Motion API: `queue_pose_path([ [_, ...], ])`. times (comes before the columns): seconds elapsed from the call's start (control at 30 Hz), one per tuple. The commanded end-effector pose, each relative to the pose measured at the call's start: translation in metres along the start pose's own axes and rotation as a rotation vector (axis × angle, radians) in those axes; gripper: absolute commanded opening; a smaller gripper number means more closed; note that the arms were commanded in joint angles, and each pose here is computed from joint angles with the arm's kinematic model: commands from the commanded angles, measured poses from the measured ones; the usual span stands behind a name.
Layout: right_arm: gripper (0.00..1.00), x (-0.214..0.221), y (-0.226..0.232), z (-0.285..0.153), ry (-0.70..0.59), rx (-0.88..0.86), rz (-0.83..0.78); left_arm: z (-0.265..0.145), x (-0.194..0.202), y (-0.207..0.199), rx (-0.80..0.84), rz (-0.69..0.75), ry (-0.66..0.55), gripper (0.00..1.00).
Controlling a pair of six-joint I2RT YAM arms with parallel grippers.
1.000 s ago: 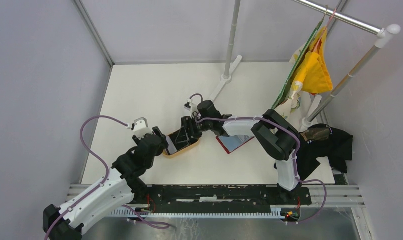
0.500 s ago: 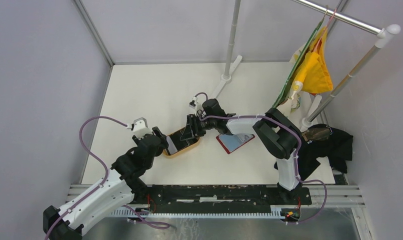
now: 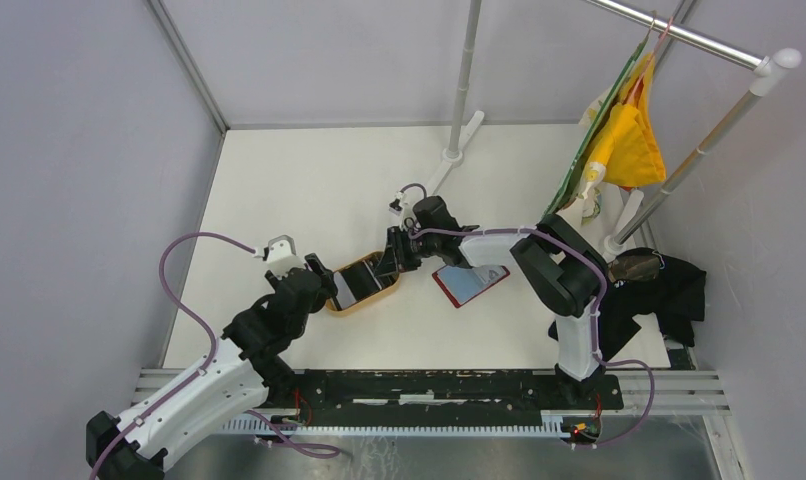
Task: Put the credit cards into the card holder
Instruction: Pick up the credit card from the storage box.
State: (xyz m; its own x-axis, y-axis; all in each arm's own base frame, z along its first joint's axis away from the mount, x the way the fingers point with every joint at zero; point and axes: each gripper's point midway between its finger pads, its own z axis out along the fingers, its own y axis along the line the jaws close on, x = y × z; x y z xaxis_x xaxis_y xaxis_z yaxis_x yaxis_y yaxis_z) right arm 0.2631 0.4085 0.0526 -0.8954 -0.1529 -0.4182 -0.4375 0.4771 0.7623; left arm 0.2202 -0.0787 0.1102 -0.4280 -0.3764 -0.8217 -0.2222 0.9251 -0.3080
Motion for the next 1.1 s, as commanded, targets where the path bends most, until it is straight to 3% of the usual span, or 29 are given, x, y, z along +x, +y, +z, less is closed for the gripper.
queue_pose_path([
  [0.0,0.21,-0.017,0.008,-0.013,-0.06,0.003,-0.035,0.001,-0.007,-0.003,0.001,-0.057,-0.027,0.69],
  [0.13,0.11,-0.017,0.004,-0.014,-0.064,0.025,-0.039,0.0,-0.007,-0.004,0.006,-0.057,-0.025,0.69],
  [0.4,0.02,-0.033,0.0,-0.029,-0.125,0.069,-0.069,0.0,-0.006,-0.015,0.067,-0.059,-0.019,0.73],
  [0.6,0.0,-0.045,0.005,-0.044,-0.167,0.084,-0.125,-0.002,0.003,-0.043,0.216,-0.062,0.025,0.96],
  [0.67,0.0,-0.047,0.009,-0.049,-0.175,0.078,-0.147,-0.003,0.004,-0.053,0.264,-0.066,0.036,1.0],
  [0.87,0.0,-0.049,0.04,-0.068,-0.196,-0.073,-0.286,-0.016,0.004,-0.084,0.461,-0.07,0.035,1.0],
  [1.07,0.01,-0.044,0.092,-0.104,-0.199,-0.338,-0.536,-0.041,-0.005,-0.117,0.717,-0.066,-0.023,1.0],
])
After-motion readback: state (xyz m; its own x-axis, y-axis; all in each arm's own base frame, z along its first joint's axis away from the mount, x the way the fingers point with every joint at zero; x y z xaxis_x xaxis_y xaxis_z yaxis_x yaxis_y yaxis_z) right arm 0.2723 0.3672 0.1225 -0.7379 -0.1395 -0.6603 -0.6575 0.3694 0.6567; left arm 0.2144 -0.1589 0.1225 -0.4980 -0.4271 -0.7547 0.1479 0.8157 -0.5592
